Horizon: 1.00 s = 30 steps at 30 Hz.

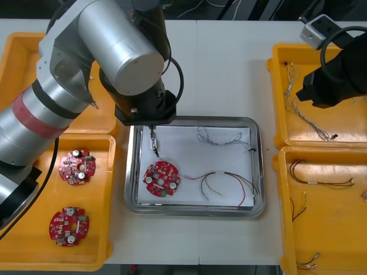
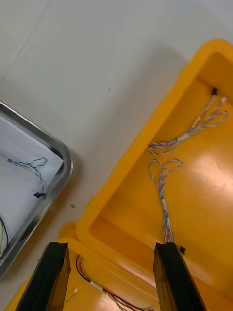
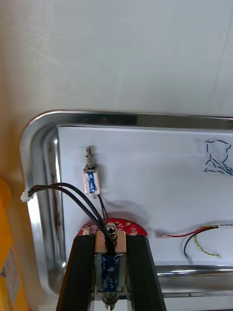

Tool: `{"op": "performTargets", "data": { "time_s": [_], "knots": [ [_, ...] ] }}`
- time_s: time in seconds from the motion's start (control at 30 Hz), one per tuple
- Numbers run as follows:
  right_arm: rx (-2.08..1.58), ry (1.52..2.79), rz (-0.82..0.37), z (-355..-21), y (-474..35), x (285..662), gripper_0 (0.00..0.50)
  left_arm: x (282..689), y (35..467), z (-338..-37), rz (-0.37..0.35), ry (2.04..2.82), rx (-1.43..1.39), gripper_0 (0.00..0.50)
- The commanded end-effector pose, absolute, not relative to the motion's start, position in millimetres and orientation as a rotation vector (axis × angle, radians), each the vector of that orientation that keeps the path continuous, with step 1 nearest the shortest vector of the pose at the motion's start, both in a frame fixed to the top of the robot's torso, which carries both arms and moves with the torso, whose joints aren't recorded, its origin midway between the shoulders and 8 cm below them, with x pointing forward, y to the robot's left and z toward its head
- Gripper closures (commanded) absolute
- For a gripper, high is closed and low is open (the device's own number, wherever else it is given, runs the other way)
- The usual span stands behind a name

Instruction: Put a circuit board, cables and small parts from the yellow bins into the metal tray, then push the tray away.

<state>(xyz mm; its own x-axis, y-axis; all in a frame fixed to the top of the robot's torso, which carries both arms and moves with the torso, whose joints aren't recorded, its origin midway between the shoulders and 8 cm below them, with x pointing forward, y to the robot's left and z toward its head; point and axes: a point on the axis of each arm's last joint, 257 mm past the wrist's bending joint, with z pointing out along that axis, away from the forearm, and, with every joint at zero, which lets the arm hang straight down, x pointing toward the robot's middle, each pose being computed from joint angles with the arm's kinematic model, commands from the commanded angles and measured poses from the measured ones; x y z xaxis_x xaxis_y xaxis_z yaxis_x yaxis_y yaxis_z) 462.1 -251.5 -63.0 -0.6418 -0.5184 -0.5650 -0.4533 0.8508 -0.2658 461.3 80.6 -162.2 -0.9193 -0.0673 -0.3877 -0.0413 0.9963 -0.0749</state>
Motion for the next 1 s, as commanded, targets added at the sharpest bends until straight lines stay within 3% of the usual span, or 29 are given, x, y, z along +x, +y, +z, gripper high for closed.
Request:
{"op": "performTargets", "data": {
  "time_s": [0.03,0.53,1.0],
  "knots": [
    [-0.492,2.398,-0.177,-50.0,-297.5,453.9,0.000,459.6,38.8,-150.4,-0.121,2.664,0.042,0.500],
    [-0.197,2.544,-0.164,-79.4,-383.8,408.3,0.000,468.4,18.8,-192.7,-0.108,2.659,0.041,0.500],
    [-0.056,2.646,-0.164,-116.0,-419.6,372.9,0.000,478.6,26.0,-210.4,-0.083,2.668,0.010,0.500]
  ]
}}
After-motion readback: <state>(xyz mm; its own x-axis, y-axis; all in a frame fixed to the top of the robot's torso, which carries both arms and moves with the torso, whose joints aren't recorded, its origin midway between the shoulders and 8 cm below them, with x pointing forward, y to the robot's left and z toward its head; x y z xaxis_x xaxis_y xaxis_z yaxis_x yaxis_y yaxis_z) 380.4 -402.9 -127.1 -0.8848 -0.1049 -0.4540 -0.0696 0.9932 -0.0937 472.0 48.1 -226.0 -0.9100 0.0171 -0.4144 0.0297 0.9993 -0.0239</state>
